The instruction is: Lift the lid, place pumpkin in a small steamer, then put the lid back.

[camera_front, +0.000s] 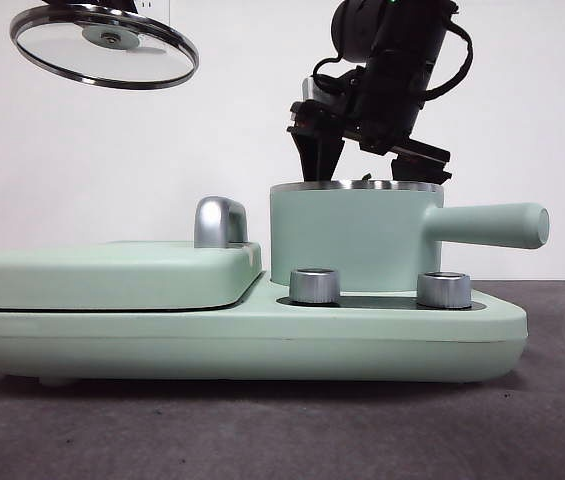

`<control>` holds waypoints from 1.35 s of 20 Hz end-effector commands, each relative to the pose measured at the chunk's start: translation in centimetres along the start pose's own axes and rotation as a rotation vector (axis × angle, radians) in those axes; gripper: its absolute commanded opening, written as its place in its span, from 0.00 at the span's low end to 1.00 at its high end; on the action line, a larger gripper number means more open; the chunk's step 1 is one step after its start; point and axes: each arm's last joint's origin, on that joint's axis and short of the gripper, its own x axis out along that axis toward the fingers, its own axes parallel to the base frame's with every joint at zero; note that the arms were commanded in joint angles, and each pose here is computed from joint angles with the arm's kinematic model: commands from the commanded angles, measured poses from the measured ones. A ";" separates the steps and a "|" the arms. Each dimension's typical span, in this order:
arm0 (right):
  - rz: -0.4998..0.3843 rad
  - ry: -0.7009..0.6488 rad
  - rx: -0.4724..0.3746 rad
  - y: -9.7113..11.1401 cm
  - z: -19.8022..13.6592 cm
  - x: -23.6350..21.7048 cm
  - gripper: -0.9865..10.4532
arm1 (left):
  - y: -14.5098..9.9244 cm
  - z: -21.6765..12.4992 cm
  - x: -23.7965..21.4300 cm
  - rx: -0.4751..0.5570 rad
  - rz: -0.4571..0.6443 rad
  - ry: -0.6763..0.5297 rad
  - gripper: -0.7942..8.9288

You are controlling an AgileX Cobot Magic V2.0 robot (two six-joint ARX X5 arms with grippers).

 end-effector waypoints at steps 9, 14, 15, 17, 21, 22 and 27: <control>-0.053 0.033 -0.025 0.3 0.4 2.1 0.44 | -0.1 0.9 -0.8 -0.002 0.004 -0.055 0.13; -0.142 0.027 -0.068 1.8 0.2 2.4 0.44 | -0.1 0.9 -0.8 -0.008 0.004 -0.057 0.13; -0.144 0.024 -0.074 2.1 0.2 2.5 0.44 | -0.1 0.9 -0.8 -0.008 0.003 -0.056 0.13; -0.142 0.024 -0.079 2.3 0.2 2.5 0.44 | -0.1 0.9 -0.8 -0.012 0.003 -0.056 0.13; -0.141 0.026 -0.078 2.3 0.2 2.5 0.51 | -0.1 0.9 -0.8 -0.012 0.003 -0.056 0.13; -0.141 0.025 -0.078 2.3 0.2 2.5 0.51 | -0.1 0.9 -0.8 -0.012 0.003 -0.056 0.13; -0.141 -0.002 -0.074 2.3 1.0 1.0 0.51 | -0.1 0.9 -0.8 -0.013 0.003 -0.057 0.13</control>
